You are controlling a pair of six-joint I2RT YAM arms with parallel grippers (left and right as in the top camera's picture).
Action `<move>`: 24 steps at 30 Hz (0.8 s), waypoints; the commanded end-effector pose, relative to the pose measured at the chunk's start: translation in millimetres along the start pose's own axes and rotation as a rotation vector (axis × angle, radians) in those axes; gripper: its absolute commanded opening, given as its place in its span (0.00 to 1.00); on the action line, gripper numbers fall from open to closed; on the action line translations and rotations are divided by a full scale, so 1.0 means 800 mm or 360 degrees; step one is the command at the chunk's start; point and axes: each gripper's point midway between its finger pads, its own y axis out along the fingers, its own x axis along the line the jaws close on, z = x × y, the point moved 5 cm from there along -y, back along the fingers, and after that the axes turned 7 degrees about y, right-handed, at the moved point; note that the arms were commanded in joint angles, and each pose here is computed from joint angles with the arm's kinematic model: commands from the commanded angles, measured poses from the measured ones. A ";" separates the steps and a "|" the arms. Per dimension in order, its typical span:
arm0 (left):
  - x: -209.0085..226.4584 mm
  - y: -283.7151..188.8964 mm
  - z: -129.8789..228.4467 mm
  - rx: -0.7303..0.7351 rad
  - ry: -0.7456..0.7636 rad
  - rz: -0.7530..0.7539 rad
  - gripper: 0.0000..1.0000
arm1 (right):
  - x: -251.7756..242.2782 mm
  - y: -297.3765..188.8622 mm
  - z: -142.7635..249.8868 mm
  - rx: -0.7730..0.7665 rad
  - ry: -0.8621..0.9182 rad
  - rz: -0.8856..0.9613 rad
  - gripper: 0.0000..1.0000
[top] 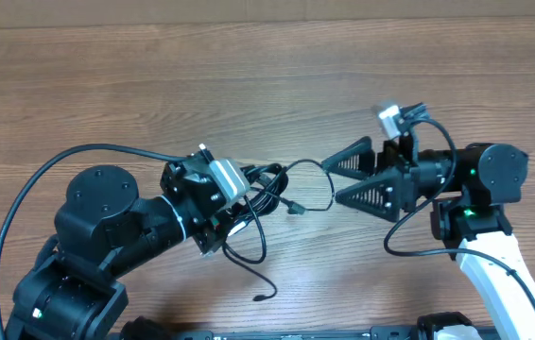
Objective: Untangle cables
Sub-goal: 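Open the right gripper and pull it away right, leaving bundle in left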
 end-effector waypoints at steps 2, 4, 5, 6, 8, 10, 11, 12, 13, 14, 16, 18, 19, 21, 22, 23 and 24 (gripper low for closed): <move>0.007 -0.007 -0.019 -0.0103 -0.0193 -0.0050 0.04 | -0.013 -0.016 -0.013 -0.0151 0.0122 0.0090 1.00; 0.012 -0.007 -0.019 -0.0101 -0.0250 -0.0101 0.04 | -0.020 -0.021 -0.014 -0.0183 0.0191 0.0115 1.00; 0.016 -0.007 -0.017 -0.0089 -0.0287 -0.0139 0.04 | -0.022 -0.022 -0.014 -0.0189 0.0210 0.0121 1.00; 0.019 -0.008 -0.015 -0.0076 -0.0318 -0.0173 0.04 | -0.023 -0.022 -0.014 -0.0192 0.0225 0.0124 1.00; 0.021 -0.008 -0.014 -0.0067 -0.0347 -0.0204 0.04 | -0.025 -0.022 -0.014 -0.0200 0.0252 0.0129 1.00; 0.022 -0.008 -0.014 -0.0067 -0.0347 -0.0204 0.04 | -0.026 -0.022 -0.014 -0.0207 0.0269 0.0134 1.00; 0.022 -0.008 -0.014 -0.0067 -0.0346 -0.0204 0.04 | -0.026 -0.022 -0.014 -0.0208 0.0276 0.0134 1.00; 0.022 -0.007 -0.014 -0.0064 -0.0346 -0.0204 0.04 | -0.026 -0.022 -0.014 -0.0211 0.0295 0.0133 1.00; 0.022 -0.006 -0.013 -0.0060 -0.0343 -0.0203 0.04 | -0.026 -0.022 -0.014 -0.0211 0.0309 0.0132 1.00; 0.023 -0.005 -0.013 -0.0057 -0.0344 -0.0202 0.04 | -0.026 -0.022 -0.014 -0.0208 0.0320 0.0129 1.00; 0.025 0.001 -0.009 -0.0036 -0.0348 -0.0196 0.04 | -0.025 -0.021 -0.014 -0.0205 0.0341 0.0125 1.00; 0.027 0.008 -0.005 -0.0003 -0.0343 -0.0188 0.04 | -0.023 -0.021 -0.013 -0.0190 0.0324 0.0117 1.00; 0.028 0.013 -0.002 0.0017 -0.0326 -0.0182 0.04 | -0.021 -0.020 -0.012 -0.0175 0.0310 0.0110 1.00; 0.030 0.020 0.003 0.0049 -0.0296 -0.0173 0.04 | -0.014 -0.020 -0.010 -0.0142 0.0277 0.0089 1.00; 0.032 0.024 0.004 0.0057 -0.0297 -0.0171 0.04 | -0.010 -0.019 -0.009 -0.0118 0.0241 0.0078 1.00; 0.033 0.028 0.005 0.0061 -0.0295 -0.0168 0.04 | -0.005 -0.018 -0.008 -0.0087 0.0189 0.0064 1.00; 0.036 0.034 0.006 0.0066 -0.0297 -0.0167 0.04 | 0.000 -0.017 -0.005 -0.0047 0.0141 0.0049 1.00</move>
